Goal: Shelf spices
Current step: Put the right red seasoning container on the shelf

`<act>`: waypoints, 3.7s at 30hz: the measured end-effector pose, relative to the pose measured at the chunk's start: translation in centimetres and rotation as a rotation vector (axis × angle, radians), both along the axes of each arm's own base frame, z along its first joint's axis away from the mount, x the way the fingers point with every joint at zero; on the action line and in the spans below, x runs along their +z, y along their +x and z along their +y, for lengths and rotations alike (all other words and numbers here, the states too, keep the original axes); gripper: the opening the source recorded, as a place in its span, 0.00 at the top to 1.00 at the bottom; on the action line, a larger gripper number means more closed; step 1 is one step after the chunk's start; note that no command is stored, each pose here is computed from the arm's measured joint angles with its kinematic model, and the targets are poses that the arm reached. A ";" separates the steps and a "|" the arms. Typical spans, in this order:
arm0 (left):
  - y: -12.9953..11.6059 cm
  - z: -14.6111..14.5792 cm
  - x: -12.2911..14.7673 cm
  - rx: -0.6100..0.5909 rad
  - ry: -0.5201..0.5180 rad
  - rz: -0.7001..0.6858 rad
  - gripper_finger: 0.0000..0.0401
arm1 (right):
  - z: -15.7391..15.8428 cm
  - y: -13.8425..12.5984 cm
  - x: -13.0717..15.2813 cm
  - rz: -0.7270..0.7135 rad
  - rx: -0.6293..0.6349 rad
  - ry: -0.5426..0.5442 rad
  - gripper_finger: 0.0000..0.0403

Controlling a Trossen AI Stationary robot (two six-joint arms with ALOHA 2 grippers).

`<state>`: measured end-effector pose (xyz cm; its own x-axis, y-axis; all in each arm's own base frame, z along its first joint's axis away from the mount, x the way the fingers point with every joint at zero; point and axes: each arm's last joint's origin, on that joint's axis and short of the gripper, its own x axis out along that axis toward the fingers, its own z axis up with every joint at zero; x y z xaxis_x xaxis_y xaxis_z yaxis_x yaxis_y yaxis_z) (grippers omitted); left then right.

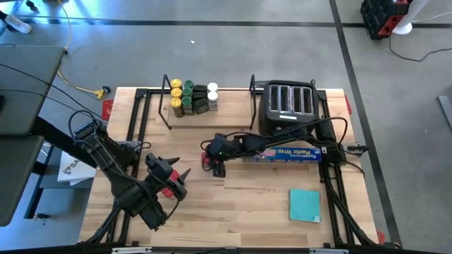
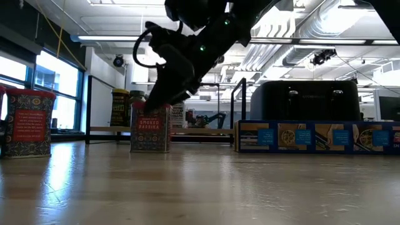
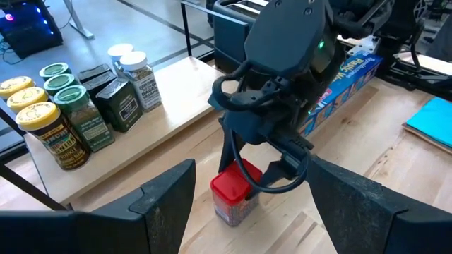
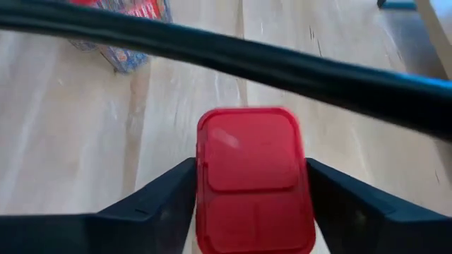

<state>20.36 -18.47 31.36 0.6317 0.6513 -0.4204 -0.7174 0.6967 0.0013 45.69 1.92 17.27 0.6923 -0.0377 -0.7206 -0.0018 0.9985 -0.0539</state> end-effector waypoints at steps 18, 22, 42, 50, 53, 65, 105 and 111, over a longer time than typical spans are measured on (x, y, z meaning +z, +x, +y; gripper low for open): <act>0.0 -0.1 0.0 -0.001 -0.008 0.002 0.33 | -7.1 -5.3 10.7 -0.024 -0.041 -0.193 0.59; 0.0 -0.1 0.0 -0.002 -0.004 -0.002 0.33 | -11.9 -8.6 14.2 -0.083 -0.092 -0.130 0.65; 0.4 -0.5 -0.6 -0.011 0.024 0.005 0.33 | -2.3 -3.2 1.8 0.269 0.196 -0.074 0.65; 0.9 -0.9 -1.4 -0.006 0.048 0.026 0.33 | -0.7 -2.0 -0.4 0.252 0.197 0.027 0.65; 1.0 -0.8 -1.5 -0.001 0.049 0.027 0.33 | 0.2 -2.1 0.9 0.190 0.249 0.074 0.65; 1.3 -0.7 -3.2 0.014 0.049 -0.028 0.33 | -1.7 -3.4 3.5 0.196 0.301 0.134 0.65; 8.1 11.3 -18.2 -0.236 -0.524 0.254 1.00 | -1.6 -5.5 -3.9 0.116 -0.034 0.165 1.00; 8.2 11.3 -17.9 -0.233 -0.449 0.256 1.00 | -1.3 -4.9 -3.3 0.070 -0.027 0.143 1.00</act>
